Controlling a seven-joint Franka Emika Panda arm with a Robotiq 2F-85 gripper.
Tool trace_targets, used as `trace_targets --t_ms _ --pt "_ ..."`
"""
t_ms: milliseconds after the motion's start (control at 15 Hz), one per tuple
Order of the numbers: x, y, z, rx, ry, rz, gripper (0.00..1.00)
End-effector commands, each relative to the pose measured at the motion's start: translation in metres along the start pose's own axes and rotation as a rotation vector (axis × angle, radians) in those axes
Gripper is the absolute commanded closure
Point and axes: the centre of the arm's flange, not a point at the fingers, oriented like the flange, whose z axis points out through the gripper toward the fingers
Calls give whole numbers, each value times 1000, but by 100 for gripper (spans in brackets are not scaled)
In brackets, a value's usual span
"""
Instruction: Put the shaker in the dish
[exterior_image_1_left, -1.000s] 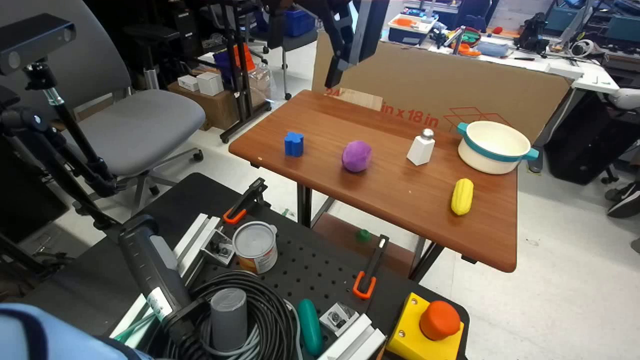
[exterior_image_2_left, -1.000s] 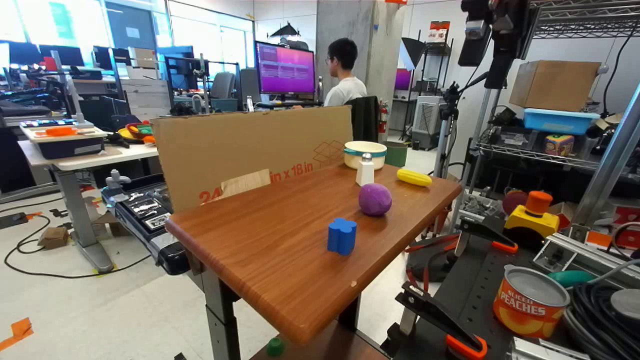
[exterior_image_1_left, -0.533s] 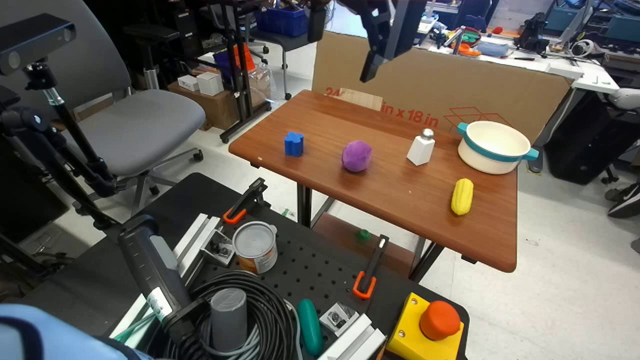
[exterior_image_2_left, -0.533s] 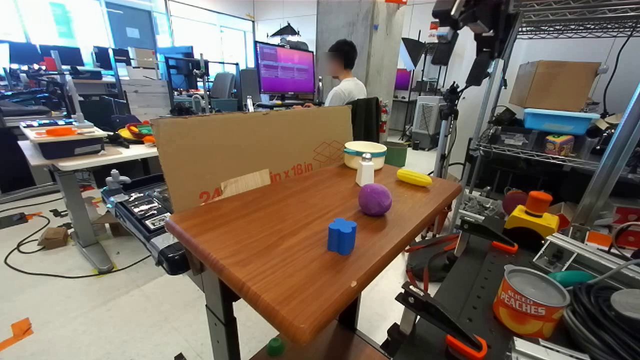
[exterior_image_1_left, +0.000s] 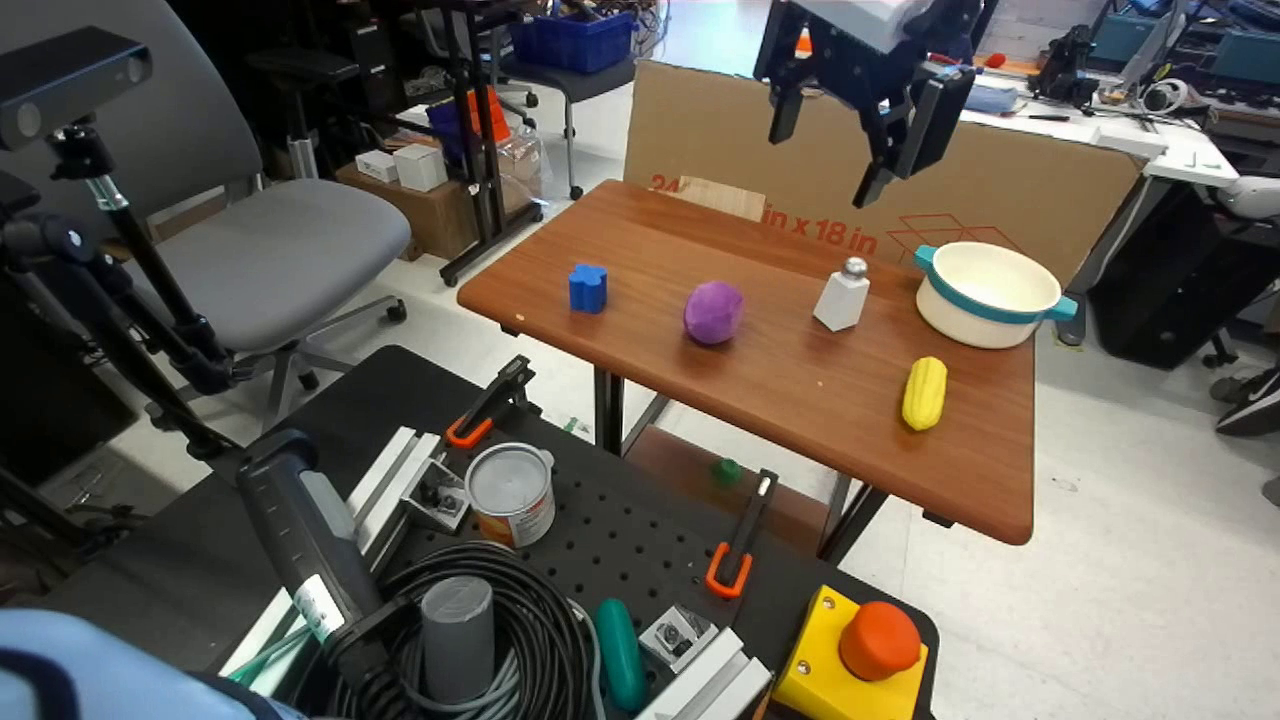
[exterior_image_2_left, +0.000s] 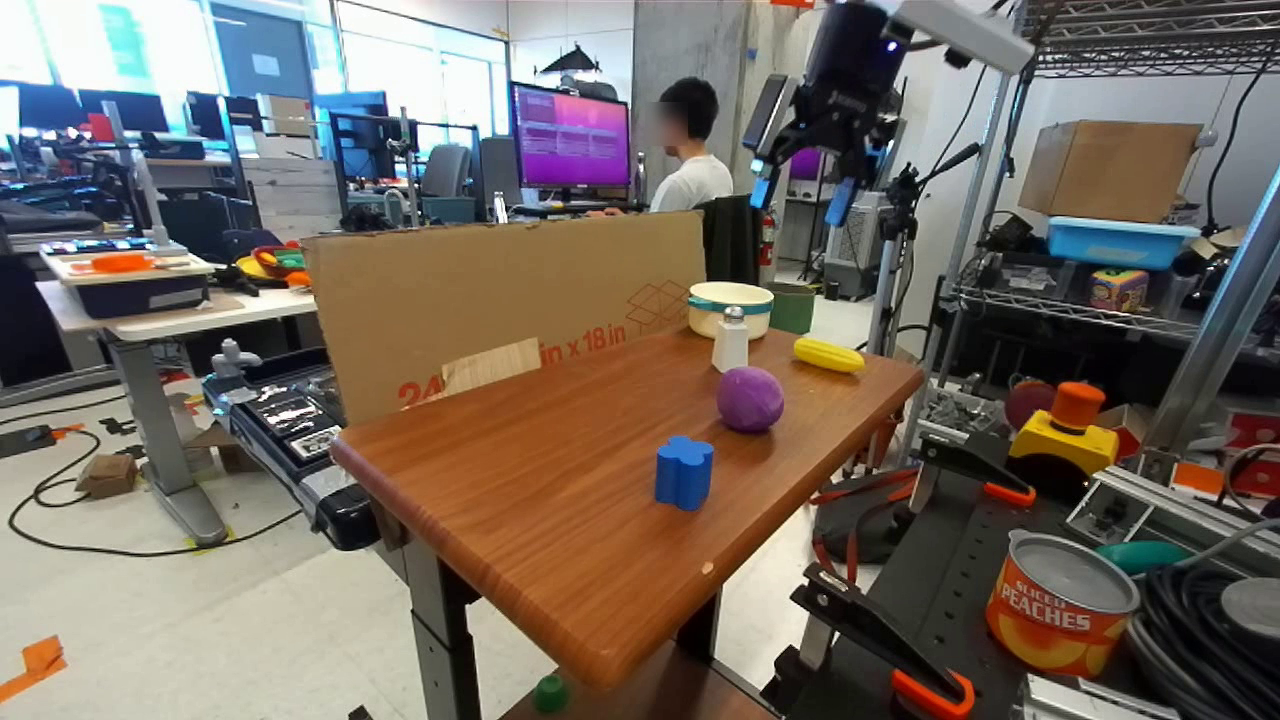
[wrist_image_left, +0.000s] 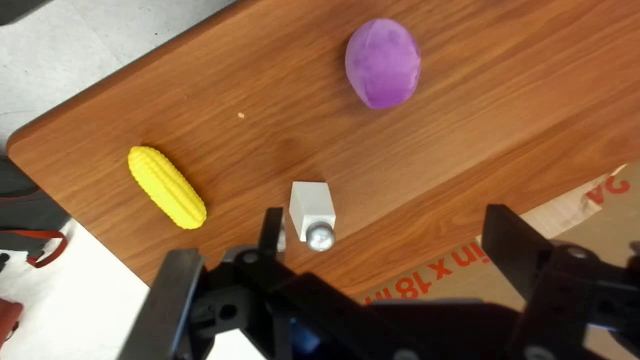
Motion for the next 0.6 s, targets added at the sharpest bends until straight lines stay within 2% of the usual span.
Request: trace_targets --t_ms 0,533 --pt "54 -12 37 -57 18 51 0" --pt "106 -17 92 -168 -39 127 0"
